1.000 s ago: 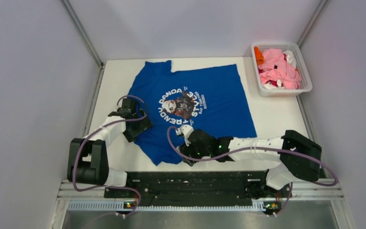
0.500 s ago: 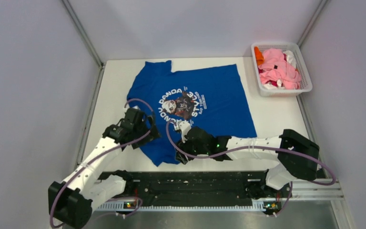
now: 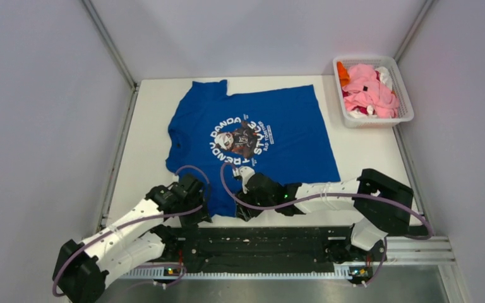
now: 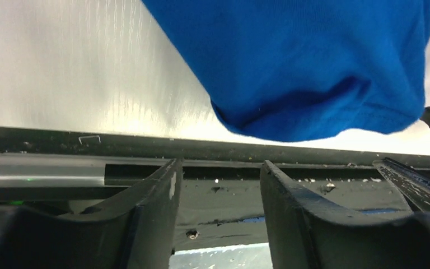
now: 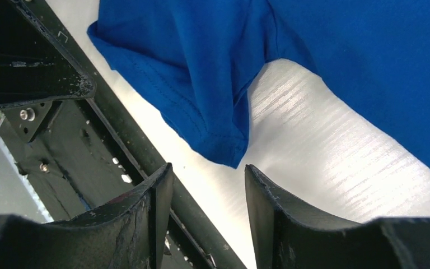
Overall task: Fold and stack the t-shirts
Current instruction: Flatten out the tshirt
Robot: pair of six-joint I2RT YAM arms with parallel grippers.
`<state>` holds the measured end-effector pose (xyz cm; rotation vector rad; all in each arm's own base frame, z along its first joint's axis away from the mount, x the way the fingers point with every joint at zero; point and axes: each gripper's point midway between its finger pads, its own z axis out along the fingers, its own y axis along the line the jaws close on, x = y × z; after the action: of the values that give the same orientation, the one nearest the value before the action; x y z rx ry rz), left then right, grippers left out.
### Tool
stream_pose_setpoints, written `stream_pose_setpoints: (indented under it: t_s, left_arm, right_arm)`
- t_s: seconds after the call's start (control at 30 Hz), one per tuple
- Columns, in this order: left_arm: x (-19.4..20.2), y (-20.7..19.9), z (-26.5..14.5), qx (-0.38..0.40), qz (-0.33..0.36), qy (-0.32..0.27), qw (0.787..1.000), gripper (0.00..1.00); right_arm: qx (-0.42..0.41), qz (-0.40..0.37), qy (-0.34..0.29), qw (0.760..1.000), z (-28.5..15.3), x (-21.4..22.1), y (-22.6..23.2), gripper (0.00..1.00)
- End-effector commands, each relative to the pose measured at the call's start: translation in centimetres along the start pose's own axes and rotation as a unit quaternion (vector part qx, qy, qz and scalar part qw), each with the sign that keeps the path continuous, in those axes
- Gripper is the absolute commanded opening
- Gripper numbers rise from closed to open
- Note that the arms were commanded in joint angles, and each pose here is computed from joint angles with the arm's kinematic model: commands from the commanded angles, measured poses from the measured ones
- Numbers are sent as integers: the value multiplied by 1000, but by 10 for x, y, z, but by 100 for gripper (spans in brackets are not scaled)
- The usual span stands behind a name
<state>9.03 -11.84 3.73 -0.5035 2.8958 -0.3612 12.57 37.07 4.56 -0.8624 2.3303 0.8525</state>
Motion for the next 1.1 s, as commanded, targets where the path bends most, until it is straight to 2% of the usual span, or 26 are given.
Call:
stream_pose_setpoints:
  t_s: [0.0, 0.1, 0.17, 0.3, 0.6, 0.7, 0.73, 0.77, 0.8, 1.0, 1.07]
  left_arm:
    - [-21, -19, 5, 11, -4, -33, 999, 55]
    - [-34, -17, 7, -9, 0, -60, 998, 42]
    - [-39, -17, 8, -15, 1, -69, 997, 38]
    - [-48, -14, 10, -30, 7, -91, 995, 38]
    - [-56, -25, 14, -21, 35, -96, 995, 37]
    - [-58, -28, 15, -13, 41, -100, 994, 28]
    - [-59, -29, 15, -10, 42, -101, 994, 18]
    - [-59, -30, 15, -10, 43, -99, 994, 5]
    - [-58, -31, 16, -8, 44, -98, 994, 0]
    - [-55, -35, 1, 19, 47, -101, 994, 0]
    - [-53, -34, -12, 25, 45, -101, 994, 0]
  right_arm:
    - [-15, 3, -16, 1000, 11, -11, 11, 49]
    - [-5, 2, -12, 1000, 15, -8, 7, 47]
    - [0, -2, -15, 1000, 17, -8, 5, 45]
    - [3, -1, -20, 1000, 18, -12, 2, 43]
    - [-9, -4, -18, 1000, 18, -14, 6, 30]
    - [-16, -4, -16, 1000, 18, -14, 9, 25]
    - [-18, -4, -16, 1000, 18, -15, 10, 24]
    - [-19, -4, -16, 1000, 17, -15, 11, 23]
    - [-21, -4, -15, 1000, 17, -15, 11, 22]
    - [-23, 3, -12, 1000, 11, -21, 17, 15]
    - [-22, 10, -10, 1000, 4, -25, 20, 7]
